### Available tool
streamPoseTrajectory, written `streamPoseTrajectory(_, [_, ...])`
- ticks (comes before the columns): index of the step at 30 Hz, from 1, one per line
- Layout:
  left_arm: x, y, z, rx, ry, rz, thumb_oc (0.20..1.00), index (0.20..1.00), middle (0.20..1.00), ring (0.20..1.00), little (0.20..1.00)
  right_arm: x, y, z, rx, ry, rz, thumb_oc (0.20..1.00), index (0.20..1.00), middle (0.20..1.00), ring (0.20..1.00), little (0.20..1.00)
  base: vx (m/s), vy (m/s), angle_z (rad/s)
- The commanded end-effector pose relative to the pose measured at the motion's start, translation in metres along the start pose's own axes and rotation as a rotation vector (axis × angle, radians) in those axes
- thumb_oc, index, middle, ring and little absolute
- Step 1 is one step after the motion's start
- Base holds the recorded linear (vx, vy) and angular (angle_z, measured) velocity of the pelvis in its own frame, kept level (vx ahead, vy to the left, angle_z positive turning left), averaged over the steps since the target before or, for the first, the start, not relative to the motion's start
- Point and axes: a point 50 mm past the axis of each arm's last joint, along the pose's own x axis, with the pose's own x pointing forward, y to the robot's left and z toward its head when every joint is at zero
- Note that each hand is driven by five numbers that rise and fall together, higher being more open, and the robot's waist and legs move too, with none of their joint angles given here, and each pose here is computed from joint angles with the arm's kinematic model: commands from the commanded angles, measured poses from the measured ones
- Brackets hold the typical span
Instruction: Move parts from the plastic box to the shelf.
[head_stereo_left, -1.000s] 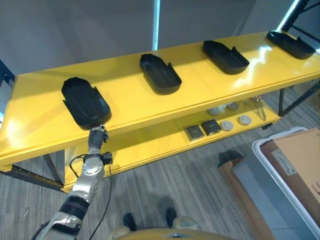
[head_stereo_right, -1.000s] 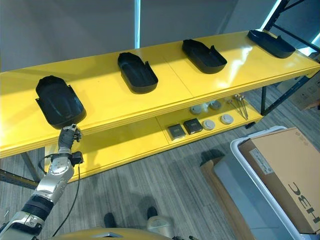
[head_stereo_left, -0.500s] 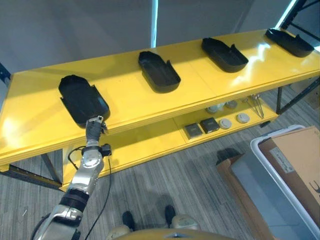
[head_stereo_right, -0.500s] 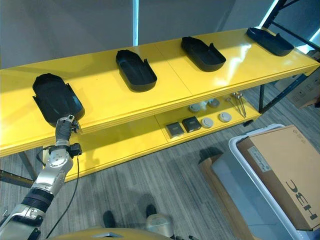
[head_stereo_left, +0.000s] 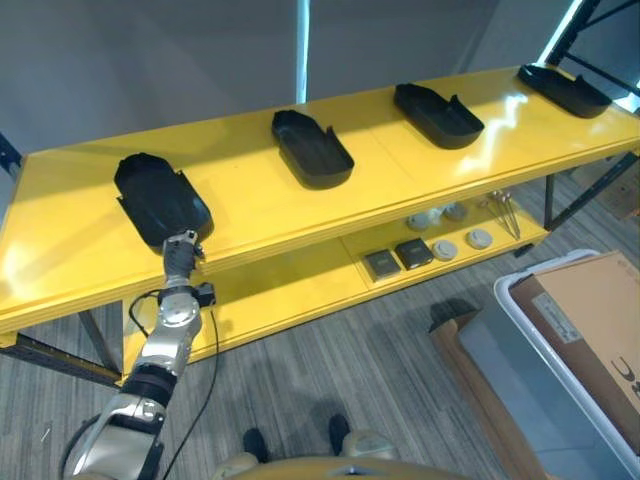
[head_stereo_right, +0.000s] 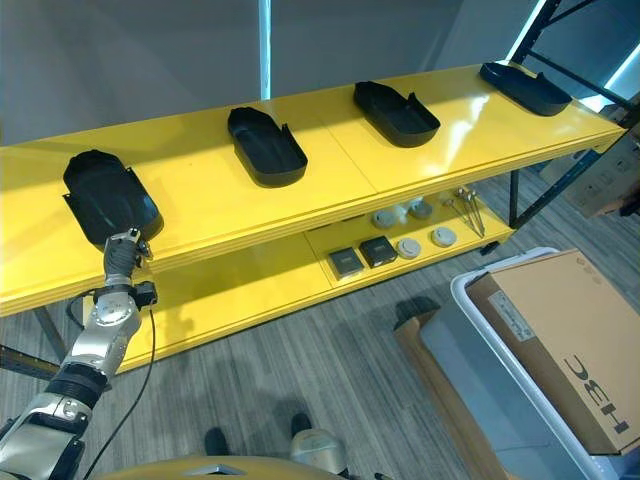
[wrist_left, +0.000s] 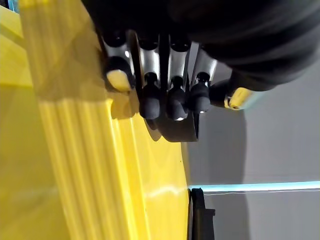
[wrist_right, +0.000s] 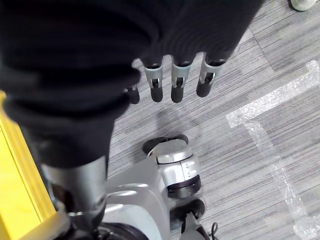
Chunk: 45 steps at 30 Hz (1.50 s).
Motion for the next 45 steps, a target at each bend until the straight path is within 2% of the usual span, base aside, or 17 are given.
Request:
streamPoseTrajectory(1, [0.021, 0.019, 0.023, 0.034, -0.076, 0.078, 0.2, 0.2, 0.2, 0.2, 0.2, -0.003, -0.002, -0.011, -0.039, 0.031, 0.009, 1.0, 1.0, 1.0, 1.0, 1.0, 0.0, 0.0, 0.0])
streamPoseTrajectory(17, [0.037, 0.047, 0.022, 0.072, -0.015, 0.186, 0.2, 0.2, 0.2, 0.2, 0.2, -0.006, -0.008, -0.015, -0.07, 0.062, 0.025, 1.0, 1.0, 1.0, 1.0, 1.0, 0.02, 0.008, 0.0])
streamPoseTrajectory(23, [0.05, 0.058, 0.042, 0.087, -0.053, 0.213, 0.2, 0.2, 0.2, 0.2, 0.2, -0.007, -0.012, -0.018, -0.088, 0.079, 0.03, 1.0, 1.0, 1.0, 1.0, 1.0, 0.01, 0.003, 0.0])
streamPoseTrajectory(31, [0.062, 0.052, 0.073, 0.056, -0.12, 0.193, 0.2, 0.2, 0.2, 0.2, 0.2, -0.006, -0.01, -0.013, -0.074, 0.049, 0.052, 1.0, 1.0, 1.0, 1.0, 1.0, -0.01, -0.035, 0.03])
streamPoseTrajectory(45, [0.072, 0.043, 0.095, 0.037, -0.129, 0.174, 0.2, 0.2, 0.2, 0.2, 0.2, -0.007, -0.003, -0.022, -0.054, 0.075, 0.084, 1.0, 1.0, 1.0, 1.0, 1.0, 0.03, -0.058, -0.02])
